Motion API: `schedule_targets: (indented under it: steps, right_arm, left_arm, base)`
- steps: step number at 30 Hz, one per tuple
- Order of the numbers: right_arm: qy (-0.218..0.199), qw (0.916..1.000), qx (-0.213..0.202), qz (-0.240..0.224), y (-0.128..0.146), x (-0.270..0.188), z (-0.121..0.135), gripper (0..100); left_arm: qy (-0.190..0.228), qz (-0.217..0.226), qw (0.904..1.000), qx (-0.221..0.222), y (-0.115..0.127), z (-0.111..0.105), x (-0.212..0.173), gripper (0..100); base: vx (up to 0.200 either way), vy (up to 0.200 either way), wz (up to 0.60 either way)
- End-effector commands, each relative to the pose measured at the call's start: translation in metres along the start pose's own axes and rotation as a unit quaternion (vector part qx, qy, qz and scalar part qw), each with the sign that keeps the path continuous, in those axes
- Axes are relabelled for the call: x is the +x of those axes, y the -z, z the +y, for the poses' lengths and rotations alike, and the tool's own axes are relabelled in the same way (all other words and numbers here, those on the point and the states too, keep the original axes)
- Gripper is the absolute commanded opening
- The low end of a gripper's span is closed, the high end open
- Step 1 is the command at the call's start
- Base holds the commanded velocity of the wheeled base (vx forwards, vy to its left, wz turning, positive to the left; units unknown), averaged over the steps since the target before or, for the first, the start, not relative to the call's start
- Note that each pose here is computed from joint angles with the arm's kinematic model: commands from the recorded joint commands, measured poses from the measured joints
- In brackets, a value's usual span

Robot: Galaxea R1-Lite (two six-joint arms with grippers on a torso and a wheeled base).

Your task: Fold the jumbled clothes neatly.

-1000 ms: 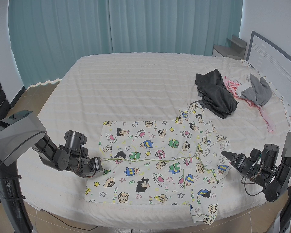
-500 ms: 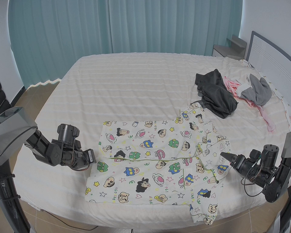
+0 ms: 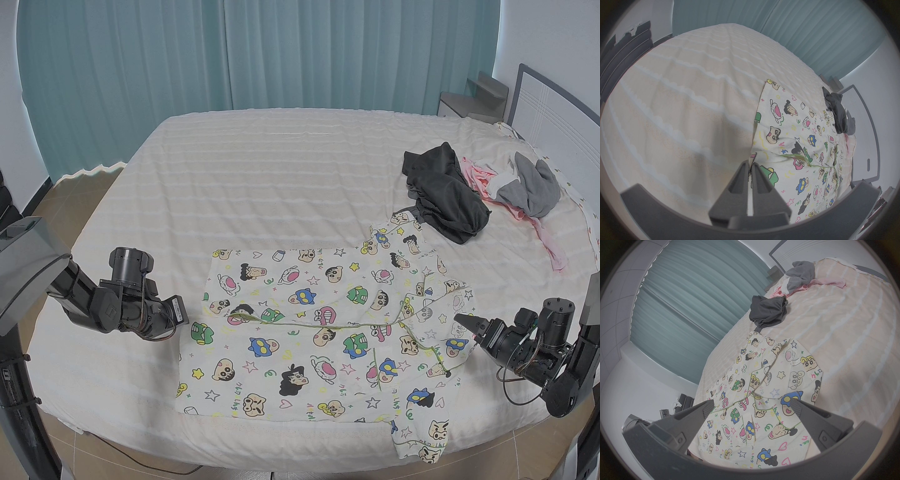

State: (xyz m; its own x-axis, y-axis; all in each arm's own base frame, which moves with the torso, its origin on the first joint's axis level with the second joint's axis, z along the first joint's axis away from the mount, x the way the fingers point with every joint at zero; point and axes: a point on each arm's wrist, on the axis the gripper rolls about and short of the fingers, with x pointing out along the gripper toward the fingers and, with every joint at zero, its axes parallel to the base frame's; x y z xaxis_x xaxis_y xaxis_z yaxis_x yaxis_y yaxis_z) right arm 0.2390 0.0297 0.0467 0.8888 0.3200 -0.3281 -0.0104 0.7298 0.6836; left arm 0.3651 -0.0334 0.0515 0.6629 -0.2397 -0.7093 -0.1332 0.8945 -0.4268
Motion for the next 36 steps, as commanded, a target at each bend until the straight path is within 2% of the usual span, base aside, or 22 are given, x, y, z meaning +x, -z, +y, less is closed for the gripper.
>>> schedule_targets:
  steps: [1,7,11,24,29,33,36]
  right_arm:
    - [-0.002,1.0,0.0,-0.004,0.0,0.001,0.0,100]
    - [-0.002,1.0,-0.001,-0.005,-0.001,0.0,0.0,100]
    - [-0.002,1.0,0.0,-0.005,-0.001,0.0,0.0,100]
    - [0.001,1.0,0.001,-0.003,0.0,0.001,-0.001,100]
    - [0.004,1.0,0.001,0.0,0.001,-0.001,-0.002,100]
    - [0.005,1.0,-0.001,0.002,0.002,-0.002,-0.002,100]
    - [0.01,0.9999,0.0,0.007,0.005,-0.003,-0.004,100]
  left_arm:
    - [-0.004,0.0,1.0,-0.005,-0.003,0.005,0.006,0]
    - [-0.006,-0.004,0.9998,-0.019,-0.007,0.008,0.013,0]
    - [-0.006,-0.013,0.9989,-0.044,-0.016,0.011,0.018,0]
    - [-0.012,-0.012,0.9984,-0.055,-0.016,0.017,0.015,0]
    - [0.002,0.006,0.9962,-0.086,-0.002,0.019,-0.013,0]
    - [0.055,0.031,0.9893,-0.131,0.014,0.012,-0.052,0]
    - [0.076,0.056,0.9844,-0.148,0.035,0.011,-0.076,0]
  base:
    - [0.0,0.0,0.0]
    - [0.0,0.0,0.0]
    - [0.0,0.0,0.0]
    - [0.0,0.0,0.0]
    - [0.0,0.0,0.0]
    - [0.0,0.0,0.0]
    - [0.0,0.0,0.0]
